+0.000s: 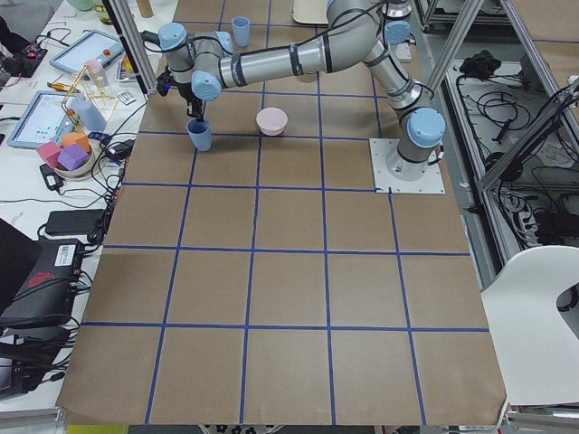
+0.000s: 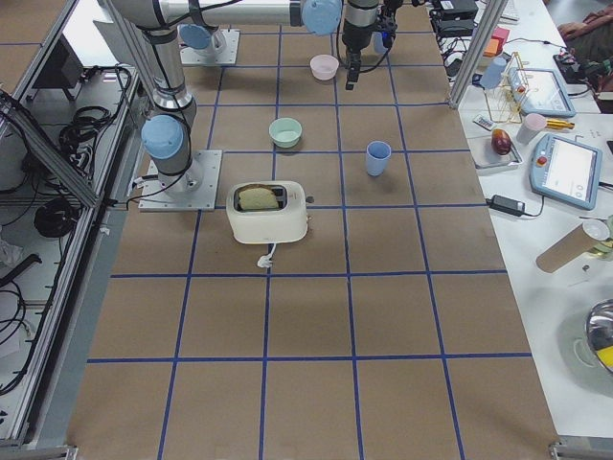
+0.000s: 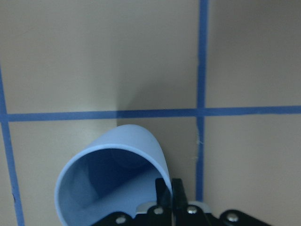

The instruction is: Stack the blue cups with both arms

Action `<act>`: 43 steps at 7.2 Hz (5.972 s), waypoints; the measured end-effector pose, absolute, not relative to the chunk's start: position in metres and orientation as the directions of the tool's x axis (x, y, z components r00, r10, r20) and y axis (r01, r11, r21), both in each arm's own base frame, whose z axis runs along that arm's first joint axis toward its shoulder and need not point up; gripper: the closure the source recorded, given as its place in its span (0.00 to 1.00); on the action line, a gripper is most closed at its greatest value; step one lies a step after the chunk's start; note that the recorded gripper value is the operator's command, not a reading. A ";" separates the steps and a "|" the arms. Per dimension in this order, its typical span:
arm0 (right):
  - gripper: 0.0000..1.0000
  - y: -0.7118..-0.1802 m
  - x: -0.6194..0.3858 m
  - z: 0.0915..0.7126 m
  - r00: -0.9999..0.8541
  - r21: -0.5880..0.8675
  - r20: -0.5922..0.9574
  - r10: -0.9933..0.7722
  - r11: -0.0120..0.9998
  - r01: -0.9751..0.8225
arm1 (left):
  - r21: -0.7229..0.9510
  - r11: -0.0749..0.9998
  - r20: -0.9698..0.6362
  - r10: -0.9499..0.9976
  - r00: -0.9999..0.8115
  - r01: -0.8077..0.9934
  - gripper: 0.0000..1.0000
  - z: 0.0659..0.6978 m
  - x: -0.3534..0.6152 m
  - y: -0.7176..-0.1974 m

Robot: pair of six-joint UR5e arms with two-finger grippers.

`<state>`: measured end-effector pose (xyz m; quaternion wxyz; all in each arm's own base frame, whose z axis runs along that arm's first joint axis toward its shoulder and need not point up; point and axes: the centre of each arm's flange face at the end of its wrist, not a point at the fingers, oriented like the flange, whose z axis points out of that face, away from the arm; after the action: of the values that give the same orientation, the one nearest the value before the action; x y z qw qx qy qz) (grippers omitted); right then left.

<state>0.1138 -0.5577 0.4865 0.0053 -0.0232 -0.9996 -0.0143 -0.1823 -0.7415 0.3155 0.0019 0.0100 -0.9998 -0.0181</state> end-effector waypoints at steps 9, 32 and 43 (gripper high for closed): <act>0.00 -0.627 0.024 0.418 -0.998 -0.028 0.038 0.055 0.998 0.054 | 0.276 0.950 0.003 -0.154 -0.988 -0.147 1.00 0.269 -0.385 -0.570; 1.00 -0.633 0.094 0.363 -0.984 0.127 -0.168 -0.066 0.988 -0.088 | 0.033 0.999 0.069 0.014 -0.997 0.017 0.00 0.491 -0.256 -0.566; 1.00 -0.494 0.323 0.352 -0.997 0.260 -0.074 0.007 0.966 -0.013 | -0.195 0.980 0.002 -0.034 -0.999 -0.033 0.00 0.491 -0.173 -0.521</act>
<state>0.3235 -0.4938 0.3521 -0.0369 0.0016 -0.9907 -0.1313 -0.1734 -0.5211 0.4910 -0.0009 0.0169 -0.9951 0.0978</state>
